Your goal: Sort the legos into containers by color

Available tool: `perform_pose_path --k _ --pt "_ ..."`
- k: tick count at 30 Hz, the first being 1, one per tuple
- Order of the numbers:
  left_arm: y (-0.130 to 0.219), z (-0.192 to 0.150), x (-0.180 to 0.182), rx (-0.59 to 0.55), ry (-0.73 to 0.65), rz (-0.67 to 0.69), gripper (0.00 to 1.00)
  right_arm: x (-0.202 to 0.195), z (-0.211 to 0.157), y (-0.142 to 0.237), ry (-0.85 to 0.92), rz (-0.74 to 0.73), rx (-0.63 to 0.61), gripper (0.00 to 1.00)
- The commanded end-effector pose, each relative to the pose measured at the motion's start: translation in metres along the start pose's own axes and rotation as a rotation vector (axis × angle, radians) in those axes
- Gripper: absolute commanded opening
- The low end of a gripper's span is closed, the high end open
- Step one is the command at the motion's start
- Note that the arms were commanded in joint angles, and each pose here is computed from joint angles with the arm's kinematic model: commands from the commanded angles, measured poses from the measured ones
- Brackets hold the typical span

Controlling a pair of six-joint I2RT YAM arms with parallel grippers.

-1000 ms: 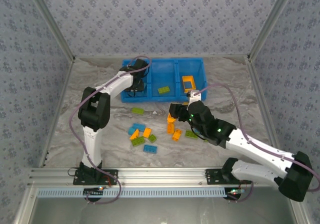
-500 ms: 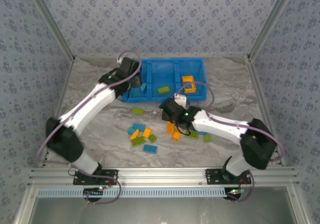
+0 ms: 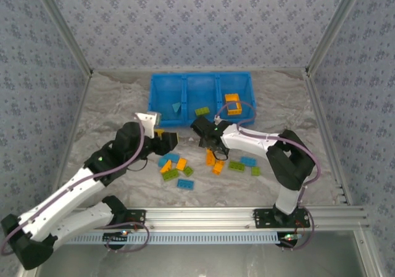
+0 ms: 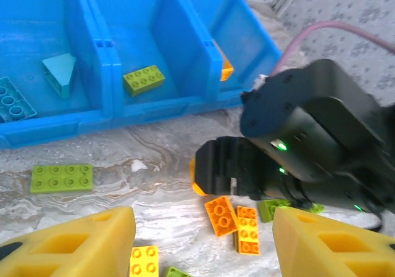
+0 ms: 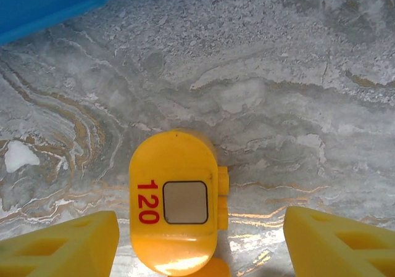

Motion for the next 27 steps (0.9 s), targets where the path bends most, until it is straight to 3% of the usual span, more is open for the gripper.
perform_pose_path --k 1,14,21,24,27 --pt "0.016 -0.004 0.0 -0.022 0.04 -0.043 0.61 0.01 0.005 -0.01 0.002 0.029 0.021 0.71" --pt "0.022 -0.007 0.0 -0.022 0.042 -0.055 0.6 0.006 0.005 -0.013 0.031 0.0 0.011 0.38" --pt "0.015 0.0 -0.022 -0.014 -0.012 -0.093 0.6 -0.042 0.021 0.049 0.082 -0.038 -0.115 0.37" --pt "0.007 0.001 -0.03 -0.005 -0.022 -0.107 0.6 -0.063 0.04 0.071 0.129 0.005 -0.173 0.38" --pt "-0.001 0.001 -0.038 0.006 -0.033 -0.122 0.6 -0.076 0.069 0.073 0.171 0.151 -0.207 0.4"
Point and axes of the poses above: each hand's point on the last joint's axis, 136 mm out from that joint toward the fingers, its own y axis back along the fingers, its own x axis along the line the jaws close on, z = x × y, the point moved 7 cm from there along y, back along the fingers, and after that the axes turned 9 degrees about y, right-handed, at the moved point
